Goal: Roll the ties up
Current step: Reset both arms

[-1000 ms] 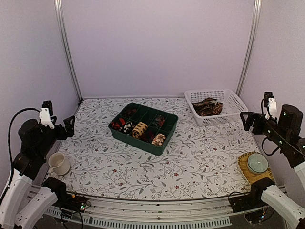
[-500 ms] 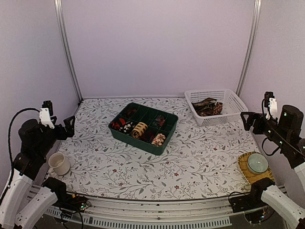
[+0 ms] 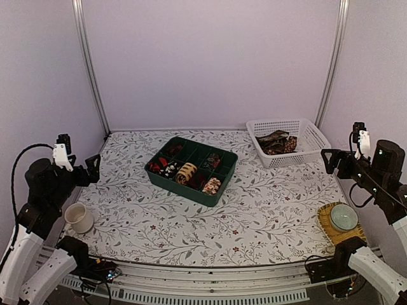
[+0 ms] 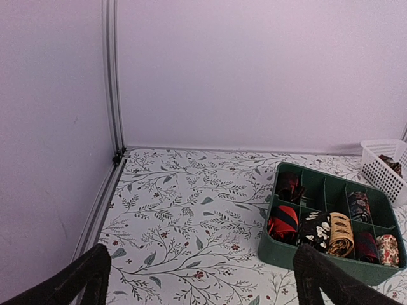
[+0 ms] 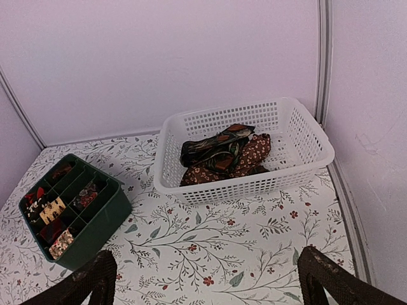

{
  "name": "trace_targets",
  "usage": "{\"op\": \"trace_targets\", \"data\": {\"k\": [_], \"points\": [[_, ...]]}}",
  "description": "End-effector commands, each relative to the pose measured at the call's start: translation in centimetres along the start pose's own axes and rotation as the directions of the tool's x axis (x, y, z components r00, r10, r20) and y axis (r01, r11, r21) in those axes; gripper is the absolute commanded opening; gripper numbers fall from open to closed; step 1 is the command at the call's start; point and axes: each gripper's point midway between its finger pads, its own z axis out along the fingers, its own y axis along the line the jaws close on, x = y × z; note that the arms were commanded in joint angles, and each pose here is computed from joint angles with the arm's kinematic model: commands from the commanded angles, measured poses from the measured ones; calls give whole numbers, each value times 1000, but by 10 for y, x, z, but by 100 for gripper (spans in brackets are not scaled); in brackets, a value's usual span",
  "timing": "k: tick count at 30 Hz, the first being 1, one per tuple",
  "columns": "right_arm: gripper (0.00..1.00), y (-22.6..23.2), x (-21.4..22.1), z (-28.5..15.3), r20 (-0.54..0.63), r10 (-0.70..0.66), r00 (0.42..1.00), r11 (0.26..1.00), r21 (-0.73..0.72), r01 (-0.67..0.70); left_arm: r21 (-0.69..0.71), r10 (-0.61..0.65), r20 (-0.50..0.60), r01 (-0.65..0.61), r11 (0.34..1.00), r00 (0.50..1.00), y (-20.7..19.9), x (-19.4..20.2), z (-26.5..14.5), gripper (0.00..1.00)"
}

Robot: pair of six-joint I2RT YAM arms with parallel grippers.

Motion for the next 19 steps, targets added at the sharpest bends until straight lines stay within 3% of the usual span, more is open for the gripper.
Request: {"op": "trace_targets", "data": {"k": [1, 19], "points": [[100, -2, 1, 1, 2, 1, 1000, 1000, 12, -1, -5, 15, -7, -15, 1000, 1000, 2, 6, 3, 100], [100, -4, -3, 2, -3, 2, 1000, 1000, 27, -2, 0, 16, -14, -16, 1000, 1000, 1, 7, 3, 100]]}}
